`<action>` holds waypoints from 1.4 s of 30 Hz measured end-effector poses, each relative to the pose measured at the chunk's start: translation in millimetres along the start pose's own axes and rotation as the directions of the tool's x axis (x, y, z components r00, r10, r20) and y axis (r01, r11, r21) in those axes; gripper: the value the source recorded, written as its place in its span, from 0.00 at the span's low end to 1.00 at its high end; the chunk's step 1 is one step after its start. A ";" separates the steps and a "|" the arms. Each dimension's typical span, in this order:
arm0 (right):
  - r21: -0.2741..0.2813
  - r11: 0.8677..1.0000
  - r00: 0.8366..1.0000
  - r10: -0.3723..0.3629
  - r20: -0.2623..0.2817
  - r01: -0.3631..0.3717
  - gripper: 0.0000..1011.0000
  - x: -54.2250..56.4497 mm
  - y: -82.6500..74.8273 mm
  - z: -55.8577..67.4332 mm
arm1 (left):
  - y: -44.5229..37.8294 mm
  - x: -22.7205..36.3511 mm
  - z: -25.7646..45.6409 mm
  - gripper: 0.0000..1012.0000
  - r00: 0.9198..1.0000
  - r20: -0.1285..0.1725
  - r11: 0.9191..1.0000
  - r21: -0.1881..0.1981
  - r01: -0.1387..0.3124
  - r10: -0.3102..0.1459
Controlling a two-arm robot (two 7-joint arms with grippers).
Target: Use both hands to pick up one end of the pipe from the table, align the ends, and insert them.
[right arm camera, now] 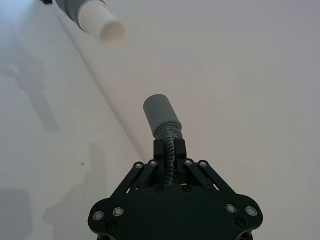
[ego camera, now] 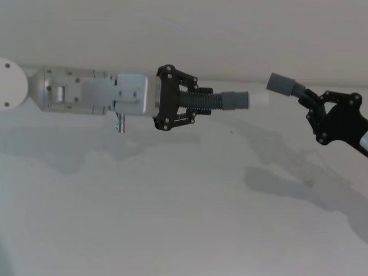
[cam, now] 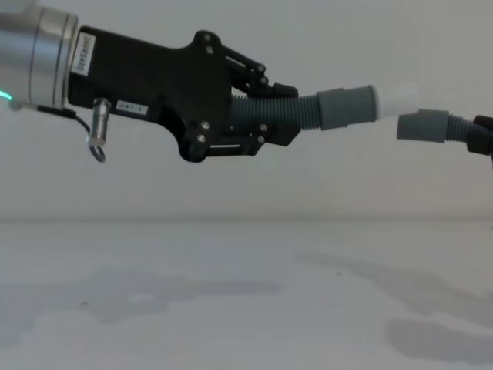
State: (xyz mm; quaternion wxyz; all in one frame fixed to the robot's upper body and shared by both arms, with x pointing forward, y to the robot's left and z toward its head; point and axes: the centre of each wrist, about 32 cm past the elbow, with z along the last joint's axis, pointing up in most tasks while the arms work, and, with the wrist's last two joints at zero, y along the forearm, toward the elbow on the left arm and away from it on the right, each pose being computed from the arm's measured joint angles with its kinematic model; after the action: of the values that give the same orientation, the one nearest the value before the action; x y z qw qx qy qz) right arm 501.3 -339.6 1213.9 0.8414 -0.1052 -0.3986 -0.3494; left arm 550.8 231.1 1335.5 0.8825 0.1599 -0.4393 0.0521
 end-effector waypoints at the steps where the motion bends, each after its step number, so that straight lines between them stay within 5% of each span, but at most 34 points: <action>1: 0.001 1.000 1.000 0.001 0.002 -0.001 0.12 0.4 -0.8 -0.6 | 0.3 1.0 0.9 0.31 1.000 0.012 1.000 -0.003 0.006 -0.006; 9: 0.020 0.999 0.999 -0.034 0.009 0.034 0.12 9.9 -22.3 -12.0 | 3.1 9.6 8.4 0.31 0.993 0.108 0.998 -0.020 0.058 -0.056; 20: 0.032 0.995 0.994 -0.093 0.048 0.092 0.12 24.9 -71.4 -22.2 | 4.7 14.1 12.7 0.31 0.983 0.163 0.995 -0.027 0.091 -0.086; 27: 0.065 0.995 0.995 -0.075 0.061 0.071 0.12 26.8 -89.4 -20.6 | 5.2 15.5 14.0 0.31 0.979 0.181 0.994 -0.028 0.102 -0.095; 42: 0.147 0.988 0.999 0.047 0.026 -0.050 0.12 13.5 -81.3 -6.0 | 5.6 16.9 15.3 0.31 0.975 0.197 0.993 -0.030 0.111 -0.103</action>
State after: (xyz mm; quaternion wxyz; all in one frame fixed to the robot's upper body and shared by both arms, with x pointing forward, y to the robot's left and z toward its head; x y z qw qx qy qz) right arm 456.2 -408.7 1211.7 0.8507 -0.0561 -0.4301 -0.2970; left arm 548.1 230.5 1358.8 0.8398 0.1697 -0.5153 -0.0202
